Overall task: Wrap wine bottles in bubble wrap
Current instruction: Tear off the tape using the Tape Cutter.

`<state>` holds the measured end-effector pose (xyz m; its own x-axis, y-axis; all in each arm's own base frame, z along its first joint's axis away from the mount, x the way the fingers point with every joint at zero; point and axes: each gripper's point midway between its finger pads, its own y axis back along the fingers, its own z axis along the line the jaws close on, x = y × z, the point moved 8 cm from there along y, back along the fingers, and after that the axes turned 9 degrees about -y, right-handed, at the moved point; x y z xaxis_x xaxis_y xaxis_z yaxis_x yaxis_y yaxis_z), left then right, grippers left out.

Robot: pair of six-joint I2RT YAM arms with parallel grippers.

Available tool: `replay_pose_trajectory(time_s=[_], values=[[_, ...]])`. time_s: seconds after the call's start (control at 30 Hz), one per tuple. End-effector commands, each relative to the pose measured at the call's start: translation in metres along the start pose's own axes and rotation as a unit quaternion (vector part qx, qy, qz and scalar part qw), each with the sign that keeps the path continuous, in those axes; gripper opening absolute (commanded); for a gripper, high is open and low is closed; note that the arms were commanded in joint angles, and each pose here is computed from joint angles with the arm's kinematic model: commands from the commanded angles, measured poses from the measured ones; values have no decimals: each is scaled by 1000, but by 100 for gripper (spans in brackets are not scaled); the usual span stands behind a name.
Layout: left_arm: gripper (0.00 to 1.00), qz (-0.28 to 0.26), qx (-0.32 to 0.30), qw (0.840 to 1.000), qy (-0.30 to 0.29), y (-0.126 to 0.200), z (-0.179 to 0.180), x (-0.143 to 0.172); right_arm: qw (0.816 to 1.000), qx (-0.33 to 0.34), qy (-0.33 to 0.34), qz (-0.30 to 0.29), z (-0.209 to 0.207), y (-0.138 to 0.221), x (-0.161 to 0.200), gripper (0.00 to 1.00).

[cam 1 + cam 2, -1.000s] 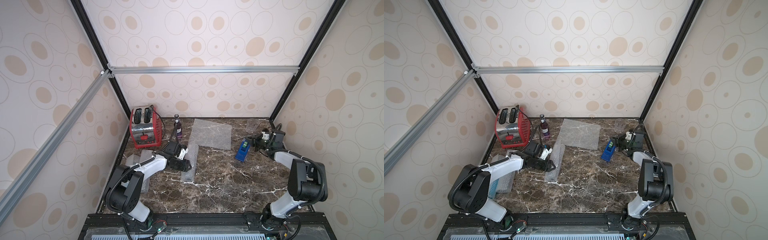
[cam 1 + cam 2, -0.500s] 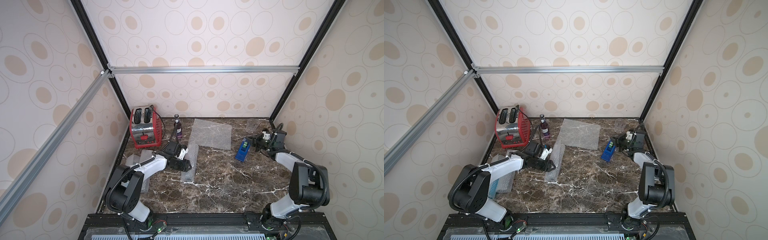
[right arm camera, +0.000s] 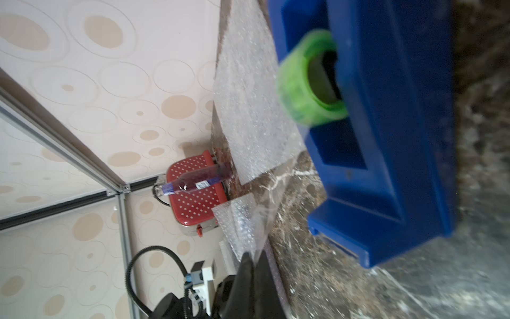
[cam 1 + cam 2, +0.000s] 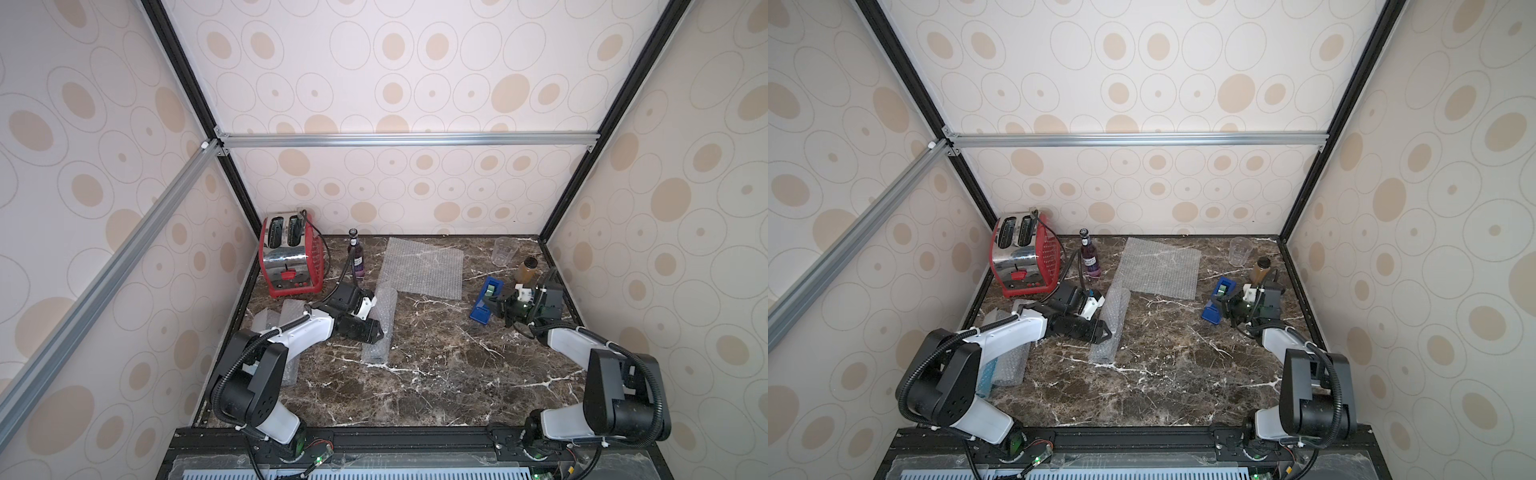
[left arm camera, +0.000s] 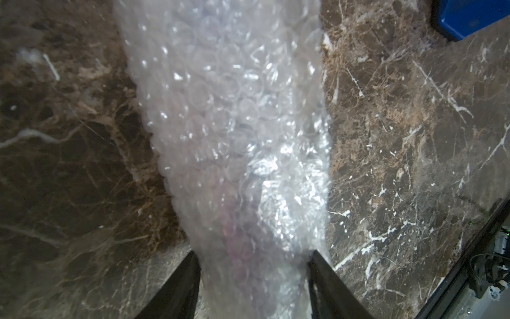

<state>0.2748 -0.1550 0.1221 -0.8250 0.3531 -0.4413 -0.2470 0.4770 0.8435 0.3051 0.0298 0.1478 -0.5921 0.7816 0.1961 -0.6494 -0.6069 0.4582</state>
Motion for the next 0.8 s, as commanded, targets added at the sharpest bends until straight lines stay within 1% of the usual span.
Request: replay_pose_trajectory(time_s=[0.0, 0.17, 0.33, 0.47, 0.57, 0.77], values=[[60, 32, -30, 999, -1, -5, 7, 14, 999, 30, 5, 12, -24, -3, 13, 0], [59, 31, -29, 999, -3, -4, 6, 13, 997, 75, -2, 12, -62, -9, 16, 0], [59, 32, -29, 999, -4, -4, 5, 14, 992, 124, 1, 1, -87, -13, 13, 0], [59, 31, -29, 999, -5, -5, 4, 14, 982, 186, 8, -21, -104, -7, 13, 0], [59, 31, -29, 999, -5, -5, 5, 14, 976, 215, 16, -30, -108, -1, 16, 0], [59, 34, -29, 999, -5, -7, 5, 14, 971, 232, 47, -27, -99, 3, 25, 0]])
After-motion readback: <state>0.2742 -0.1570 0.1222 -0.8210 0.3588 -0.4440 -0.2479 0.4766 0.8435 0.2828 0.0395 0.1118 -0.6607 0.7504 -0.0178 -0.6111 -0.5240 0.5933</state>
